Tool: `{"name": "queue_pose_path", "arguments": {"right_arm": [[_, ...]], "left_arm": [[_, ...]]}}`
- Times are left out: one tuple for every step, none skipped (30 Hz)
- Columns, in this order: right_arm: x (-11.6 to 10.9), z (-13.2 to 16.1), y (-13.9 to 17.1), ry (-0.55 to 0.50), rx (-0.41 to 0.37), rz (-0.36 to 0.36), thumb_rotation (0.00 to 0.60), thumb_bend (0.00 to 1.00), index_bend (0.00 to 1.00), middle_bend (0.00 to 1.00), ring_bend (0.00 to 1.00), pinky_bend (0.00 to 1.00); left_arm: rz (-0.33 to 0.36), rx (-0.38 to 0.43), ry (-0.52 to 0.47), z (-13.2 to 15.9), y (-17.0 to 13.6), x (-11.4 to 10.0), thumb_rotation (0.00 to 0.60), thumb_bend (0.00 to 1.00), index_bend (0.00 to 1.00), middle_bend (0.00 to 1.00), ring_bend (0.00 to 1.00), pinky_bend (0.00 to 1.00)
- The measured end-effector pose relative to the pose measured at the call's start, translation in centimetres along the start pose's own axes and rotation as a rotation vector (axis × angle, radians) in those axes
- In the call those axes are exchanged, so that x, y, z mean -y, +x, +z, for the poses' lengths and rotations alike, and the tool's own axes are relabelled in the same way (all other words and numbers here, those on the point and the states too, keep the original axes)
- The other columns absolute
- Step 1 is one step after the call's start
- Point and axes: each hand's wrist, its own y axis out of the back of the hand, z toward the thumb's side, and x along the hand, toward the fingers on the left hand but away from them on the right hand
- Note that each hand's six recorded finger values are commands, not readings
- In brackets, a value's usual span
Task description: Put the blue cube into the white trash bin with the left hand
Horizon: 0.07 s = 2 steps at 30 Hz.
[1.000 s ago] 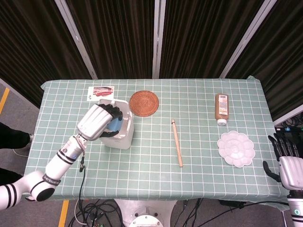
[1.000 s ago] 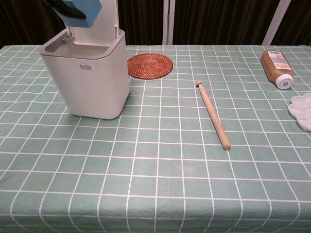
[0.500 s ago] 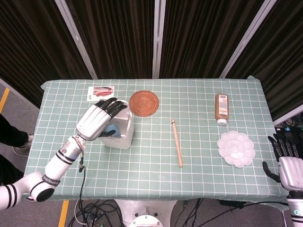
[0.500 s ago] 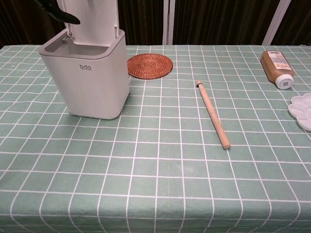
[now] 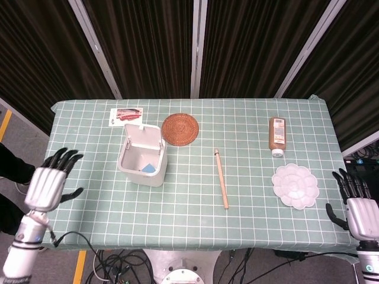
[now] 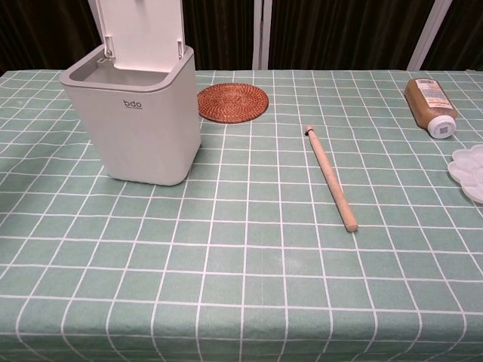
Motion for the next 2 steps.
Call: {"name": "queue_pose_path", "arguments": {"right_arm": [[0.3,0.2,0.2,-0.005,-0.006,0.010,0.600,0.29,0.00,0.00,0.00,0.00],[0.8,0.4,0.4,-0.007,-0.010,0.027,0.600,0.28,0.00,0.00,0.00,0.00]], "left_arm": [[-0.033,-0.046,-0.002,-1.3,-1.9,1.0,0.600,0.00,0.06,0.03,0.00,0.12],[-0.055,-0.074,0.002,-2.1,-3.1,1.6,0.600,0.00,0.03,0.01,0.00,0.10]]}}
